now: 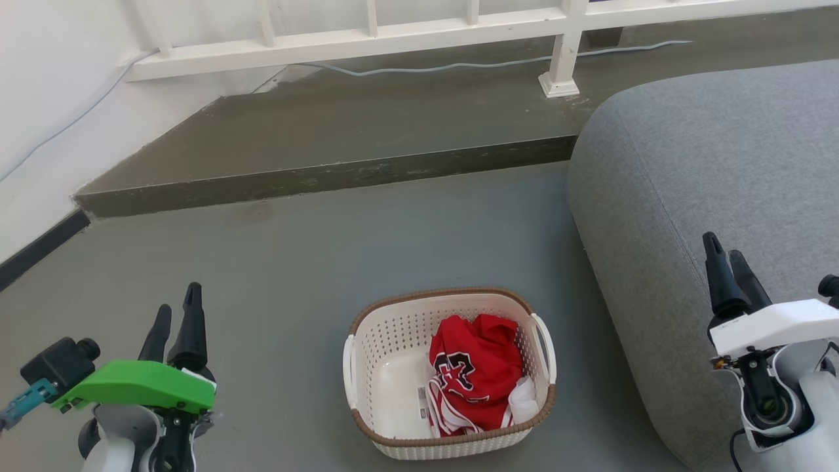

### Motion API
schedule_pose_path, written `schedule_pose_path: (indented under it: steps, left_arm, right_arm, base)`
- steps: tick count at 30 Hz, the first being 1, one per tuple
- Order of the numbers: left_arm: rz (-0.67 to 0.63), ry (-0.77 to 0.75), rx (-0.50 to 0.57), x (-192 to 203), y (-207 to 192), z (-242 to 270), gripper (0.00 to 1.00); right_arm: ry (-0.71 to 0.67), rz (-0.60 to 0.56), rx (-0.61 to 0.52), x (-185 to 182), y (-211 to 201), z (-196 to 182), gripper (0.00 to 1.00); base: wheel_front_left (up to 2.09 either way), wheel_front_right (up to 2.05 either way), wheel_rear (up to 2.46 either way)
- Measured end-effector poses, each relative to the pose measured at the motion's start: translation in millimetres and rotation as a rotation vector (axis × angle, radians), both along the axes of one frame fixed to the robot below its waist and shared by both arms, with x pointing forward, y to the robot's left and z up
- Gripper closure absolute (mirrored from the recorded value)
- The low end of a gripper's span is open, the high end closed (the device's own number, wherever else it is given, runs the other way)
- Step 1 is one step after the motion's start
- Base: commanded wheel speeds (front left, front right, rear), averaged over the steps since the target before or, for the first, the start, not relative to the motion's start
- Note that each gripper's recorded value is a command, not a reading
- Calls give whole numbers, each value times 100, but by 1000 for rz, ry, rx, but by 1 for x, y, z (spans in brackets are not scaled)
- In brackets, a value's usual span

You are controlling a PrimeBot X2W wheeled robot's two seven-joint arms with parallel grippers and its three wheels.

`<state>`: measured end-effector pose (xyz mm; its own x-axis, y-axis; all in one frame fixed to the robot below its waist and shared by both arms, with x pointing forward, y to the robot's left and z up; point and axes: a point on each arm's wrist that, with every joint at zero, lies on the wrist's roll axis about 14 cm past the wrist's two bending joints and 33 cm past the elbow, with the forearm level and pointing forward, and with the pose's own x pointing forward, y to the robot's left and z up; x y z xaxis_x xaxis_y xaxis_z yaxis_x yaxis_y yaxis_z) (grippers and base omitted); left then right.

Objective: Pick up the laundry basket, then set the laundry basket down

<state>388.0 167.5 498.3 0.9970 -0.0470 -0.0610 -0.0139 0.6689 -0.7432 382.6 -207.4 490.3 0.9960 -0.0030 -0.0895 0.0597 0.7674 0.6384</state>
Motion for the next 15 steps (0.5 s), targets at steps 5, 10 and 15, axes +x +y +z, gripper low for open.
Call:
schedule_pose_path:
  steps: [5,10,15]
  left_arm:
    - [-6,-9,64,0,-3,1,0]
    - [-8,-14,132,0,-6,1,0]
    - [-4,-21,204,0,-6,1,0]
  right_arm:
    - [-5,14,-75,0,4,1,0]
    - [-26,39,-142,2,11,5,0]
    - [-46,71,-205,3,21,8,0]
  base:
    - [0,0,0]
    - [0,0,0]
    - [0,0,0]
